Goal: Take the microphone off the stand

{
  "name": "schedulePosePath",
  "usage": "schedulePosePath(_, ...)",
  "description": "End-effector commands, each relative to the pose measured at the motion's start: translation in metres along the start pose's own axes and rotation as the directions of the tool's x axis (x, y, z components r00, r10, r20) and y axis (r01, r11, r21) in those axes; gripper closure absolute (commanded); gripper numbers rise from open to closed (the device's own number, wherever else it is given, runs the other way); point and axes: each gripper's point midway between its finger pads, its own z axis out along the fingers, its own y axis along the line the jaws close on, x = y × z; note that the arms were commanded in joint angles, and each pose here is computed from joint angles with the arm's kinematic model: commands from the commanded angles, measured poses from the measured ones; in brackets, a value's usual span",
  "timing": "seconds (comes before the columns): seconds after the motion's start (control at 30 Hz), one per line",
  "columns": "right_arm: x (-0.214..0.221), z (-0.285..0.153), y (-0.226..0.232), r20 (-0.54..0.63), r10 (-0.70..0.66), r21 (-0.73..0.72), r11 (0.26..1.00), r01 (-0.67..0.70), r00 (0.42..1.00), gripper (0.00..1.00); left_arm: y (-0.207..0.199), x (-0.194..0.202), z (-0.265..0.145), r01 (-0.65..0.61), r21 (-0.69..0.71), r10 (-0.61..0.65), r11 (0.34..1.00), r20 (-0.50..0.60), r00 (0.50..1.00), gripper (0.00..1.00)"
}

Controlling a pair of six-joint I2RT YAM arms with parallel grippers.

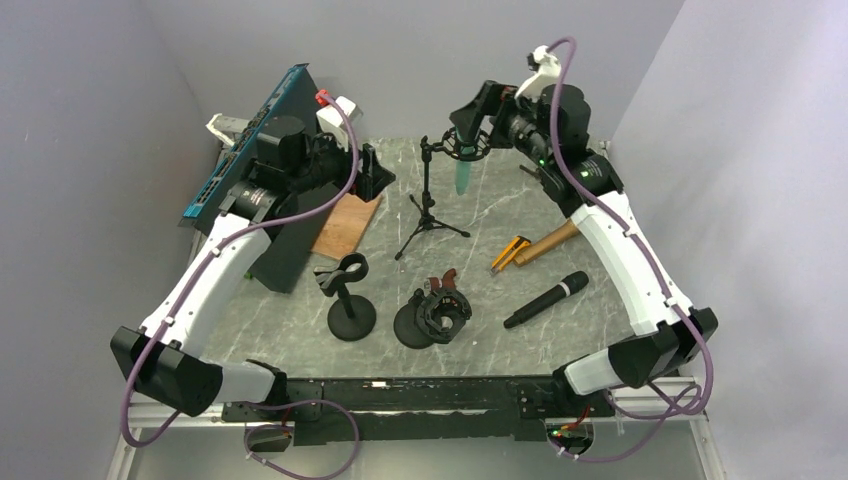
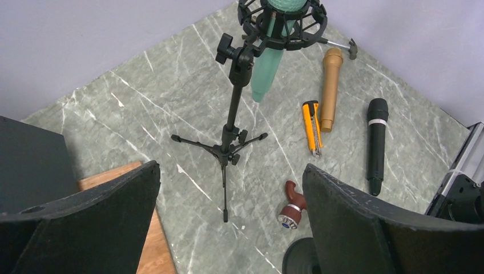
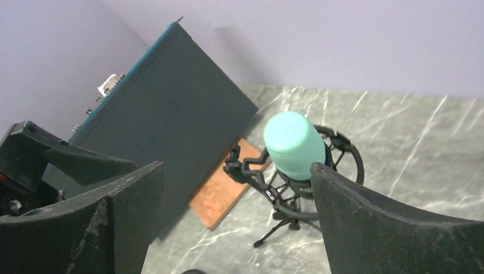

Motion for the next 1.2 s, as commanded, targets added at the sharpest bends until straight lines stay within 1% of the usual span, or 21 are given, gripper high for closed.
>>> schedulePosePath(0.0,-0.011,0.007,-0.021,-0.006,-0.275,0.214,0.939,0.27,0.961,0.03,0.0,-0.009,-0.005,-0.053,-0.016,0.054,0.998,0.037,0.998,0.04)
schedulePosePath(0.2,-0.008,0.028,-0.02,-0.049,-0.404,0.309,0.863,0.399,0.913,0.11,-0.005,-0.01,-0.009,-0.134,-0.055,0.136,0.989,0.04,0.99,0.03)
schedulePosePath(0.27,-0.001,0.037,-0.019,-0.067,-0.419,0.303,0.856,0.419,0.905,0.13,-0.007,-0.008,-0.008,-0.138,-0.051,0.14,0.989,0.037,0.989,0.03)
schedulePosePath(0.33,0.005,0.044,-0.019,-0.085,-0.422,0.304,0.852,0.426,0.903,0.18,-0.011,-0.009,-0.006,-0.135,-0.036,0.136,0.99,0.038,0.99,0.03)
schedulePosePath(0.47,0.019,0.052,-0.025,-0.124,-0.433,0.329,0.831,0.448,0.893,0.29,-0.014,-0.007,-0.004,-0.129,-0.025,0.129,0.991,0.036,0.991,0.03)
schedulePosePath(0.6,0.024,0.055,-0.027,-0.129,-0.43,0.339,0.828,0.447,0.894,0.49,-0.014,-0.004,-0.001,-0.126,-0.021,0.127,0.992,0.027,0.992,0.04)
schedulePosePath(0.67,0.02,0.055,-0.027,-0.116,-0.432,0.347,0.826,0.444,0.894,0.54,-0.014,-0.002,0.0,-0.124,-0.019,0.124,0.992,0.02,0.992,0.04)
schedulePosePath(0.87,-0.007,0.052,-0.013,-0.06,-0.446,0.353,0.827,0.437,0.893,0.78,-0.011,0.0,0.002,-0.124,-0.028,0.124,0.992,0.012,0.992,0.04)
schedulePosePath(1.0,-0.034,0.047,0.004,0.009,-0.447,0.333,0.845,0.419,0.895,0.88,-0.011,0.002,0.004,-0.122,-0.026,0.122,0.992,0.005,0.993,0.04)
schedulePosePath(1.13,-0.06,0.039,0.022,0.074,-0.437,0.313,0.864,0.395,0.896,0.95,-0.01,0.002,0.003,-0.128,-0.033,0.128,0.991,0.006,0.992,0.04)
schedulePosePath(1.17,-0.072,0.033,0.031,0.105,-0.431,0.302,0.872,0.384,0.896,0.97,-0.01,0.002,0.002,-0.129,-0.036,0.13,0.991,0.009,0.992,0.04)
